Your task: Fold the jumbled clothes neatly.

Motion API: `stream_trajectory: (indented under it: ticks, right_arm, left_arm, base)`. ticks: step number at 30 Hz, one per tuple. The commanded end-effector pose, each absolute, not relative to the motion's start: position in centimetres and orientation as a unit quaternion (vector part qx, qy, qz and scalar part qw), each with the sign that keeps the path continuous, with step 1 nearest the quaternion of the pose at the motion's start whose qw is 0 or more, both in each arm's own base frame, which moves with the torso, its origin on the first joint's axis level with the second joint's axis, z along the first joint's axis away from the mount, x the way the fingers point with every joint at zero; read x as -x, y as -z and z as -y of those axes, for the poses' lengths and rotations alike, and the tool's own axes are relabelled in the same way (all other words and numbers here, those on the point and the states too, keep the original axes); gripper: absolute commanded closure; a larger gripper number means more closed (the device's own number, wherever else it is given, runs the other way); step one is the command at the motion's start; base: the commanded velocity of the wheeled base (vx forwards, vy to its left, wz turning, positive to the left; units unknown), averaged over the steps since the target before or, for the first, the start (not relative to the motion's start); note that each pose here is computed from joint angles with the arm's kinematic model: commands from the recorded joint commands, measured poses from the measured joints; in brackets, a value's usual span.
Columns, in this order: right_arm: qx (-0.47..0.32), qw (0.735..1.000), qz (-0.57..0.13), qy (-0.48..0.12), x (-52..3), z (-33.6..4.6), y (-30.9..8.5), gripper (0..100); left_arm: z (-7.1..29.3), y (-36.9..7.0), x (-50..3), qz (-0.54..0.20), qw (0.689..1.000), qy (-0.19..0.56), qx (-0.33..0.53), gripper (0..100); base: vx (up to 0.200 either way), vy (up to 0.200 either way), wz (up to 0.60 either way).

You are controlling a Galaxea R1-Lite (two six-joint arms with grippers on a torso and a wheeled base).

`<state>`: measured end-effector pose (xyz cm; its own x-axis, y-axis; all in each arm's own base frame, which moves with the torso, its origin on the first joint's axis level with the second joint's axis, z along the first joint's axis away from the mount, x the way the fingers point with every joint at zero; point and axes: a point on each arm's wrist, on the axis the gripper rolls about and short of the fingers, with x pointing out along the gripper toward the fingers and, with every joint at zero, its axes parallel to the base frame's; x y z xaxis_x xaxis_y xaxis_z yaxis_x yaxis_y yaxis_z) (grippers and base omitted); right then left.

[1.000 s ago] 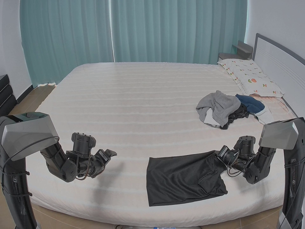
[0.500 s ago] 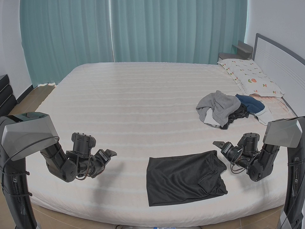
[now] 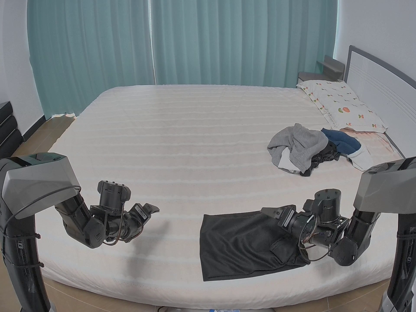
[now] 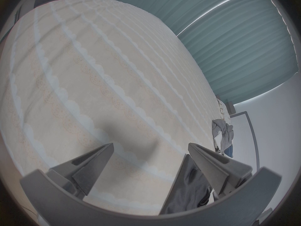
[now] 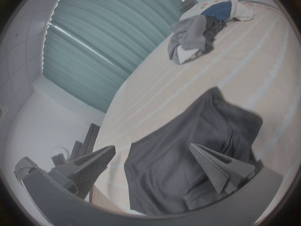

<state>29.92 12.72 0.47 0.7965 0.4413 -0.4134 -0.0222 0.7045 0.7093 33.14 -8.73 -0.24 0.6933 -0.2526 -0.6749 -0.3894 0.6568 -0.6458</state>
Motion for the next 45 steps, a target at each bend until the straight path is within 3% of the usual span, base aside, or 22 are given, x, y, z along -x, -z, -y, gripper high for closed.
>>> stream_trajectory:
  ticks: [1,12,22,32,45]
  right_arm:
    - [-0.345,0.864,-0.331,-0.154,-27.6,-14.7,0.3,0]
    - [-0.311,0.867,-0.370,-0.118,-26.2,-15.3,1.7,0]
    - [-0.224,0.882,-0.408,-0.075,-25.2,-12.4,-1.3,0]
    - [-0.152,0.893,-0.420,-0.059,-25.0,-9.5,-0.9,0]
    - [-0.131,0.906,-0.401,-0.036,-25.1,-9.4,-1.3,0]
  left_arm:
    - [8.7,0.3,-33.1,-0.390,0.823,-0.042,0.412,0]
    - [8.7,0.3,-33.1,-0.390,0.823,-0.042,0.411,0]
    - [8.7,0.3,-33.1,-0.390,0.823,-0.042,0.411,0]
    - [8.8,0.4,-33.1,-0.391,0.823,-0.042,0.410,0]
    - [9.2,1.0,-33.2,-0.386,0.833,-0.059,0.393,0]
  base:
    - [0.000,0.000,0.00]
    - [0.000,0.000,0.00]
    - [0.000,0.000,0.00]
    - [0.000,0.000,0.00]
    - [-0.031,0.000,0.00]
